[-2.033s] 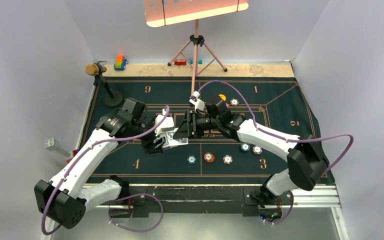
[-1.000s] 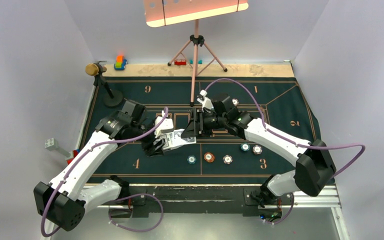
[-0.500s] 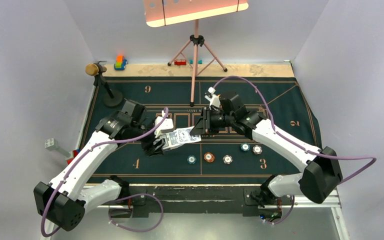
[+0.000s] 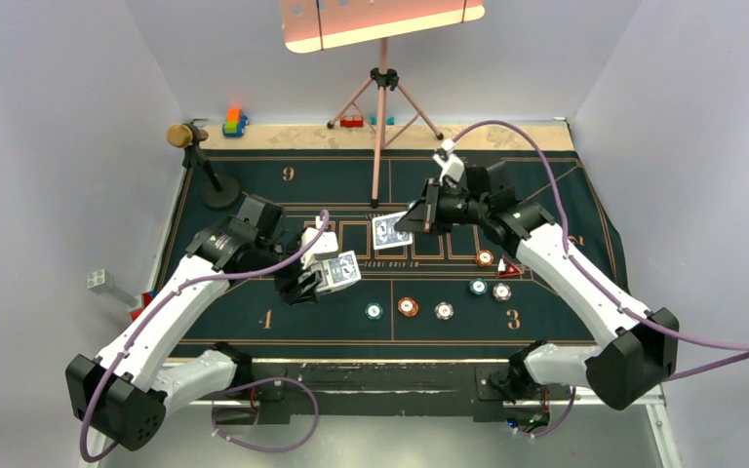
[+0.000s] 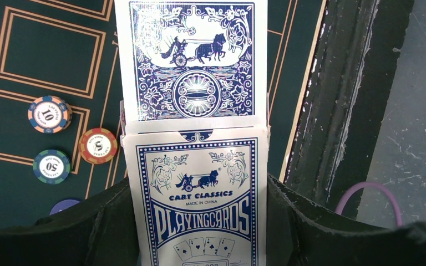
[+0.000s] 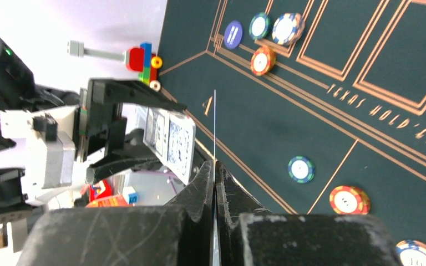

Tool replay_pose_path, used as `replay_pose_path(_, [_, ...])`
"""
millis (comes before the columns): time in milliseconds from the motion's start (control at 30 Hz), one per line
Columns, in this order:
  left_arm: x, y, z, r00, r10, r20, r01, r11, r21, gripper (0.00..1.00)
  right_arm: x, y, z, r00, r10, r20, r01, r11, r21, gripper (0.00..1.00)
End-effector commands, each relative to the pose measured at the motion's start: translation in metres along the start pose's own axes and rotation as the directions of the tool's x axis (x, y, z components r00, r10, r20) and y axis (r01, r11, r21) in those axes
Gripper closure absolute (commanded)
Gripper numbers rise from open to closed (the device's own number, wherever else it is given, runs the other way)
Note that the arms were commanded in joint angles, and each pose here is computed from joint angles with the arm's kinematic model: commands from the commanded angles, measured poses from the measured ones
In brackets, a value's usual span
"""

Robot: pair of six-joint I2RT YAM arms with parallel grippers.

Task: Distribute texas hold em gaming equipment

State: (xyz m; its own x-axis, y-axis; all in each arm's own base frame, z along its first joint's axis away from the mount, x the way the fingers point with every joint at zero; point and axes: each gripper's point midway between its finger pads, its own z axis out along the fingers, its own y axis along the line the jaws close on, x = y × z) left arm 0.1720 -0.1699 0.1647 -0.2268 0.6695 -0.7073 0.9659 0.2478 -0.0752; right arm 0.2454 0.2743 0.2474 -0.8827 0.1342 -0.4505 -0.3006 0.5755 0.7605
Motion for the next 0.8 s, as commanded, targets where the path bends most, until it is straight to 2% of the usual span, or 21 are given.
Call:
replay_pose_path(0, [-0.011,-0.003,-0.009,0.999,0.033,0.028,-0.033,0.999,0.001,1.00,-0.033,0.011,-0.015,0.995,-0.054,0.082,0.057,0.998,-0.041,1.00])
replay_pose_path(100, [-0.015,-0.008,-0.017,0.999,0.040,0.030,-0.040,0.999,0.009,1.00,-0.040,0.000,0.009,0.998,-0.030,0.063,0.034,0.997,-0.065,1.00])
replay_pose_path(167, [-0.018,-0.012,-0.021,0.999,0.038,0.034,-0.039,0.999,0.019,1.00,-0.037,-0.013,0.041,1.000,0.006,0.001,-0.006,0.997,-0.080,1.00])
replay_pose_path(267, [-0.021,-0.019,-0.027,0.999,0.033,0.040,-0.034,0.999,0.035,1.00,-0.025,-0.013,0.091,0.997,-0.012,-0.076,0.005,0.995,-0.098,1.00])
replay_pose_path(533, [-0.023,-0.032,-0.040,0.997,0.037,0.061,-0.038,0.999,0.030,1.00,0.010,0.035,0.203,0.966,-0.095,-0.239,0.044,0.976,-0.211,1.00])
replay_pose_path(767, [-0.021,-0.036,-0.042,0.998,0.035,0.058,-0.037,0.999,0.032,1.00,0.047,0.052,0.266,0.945,-0.091,-0.314,0.004,0.964,-0.268,1.00])
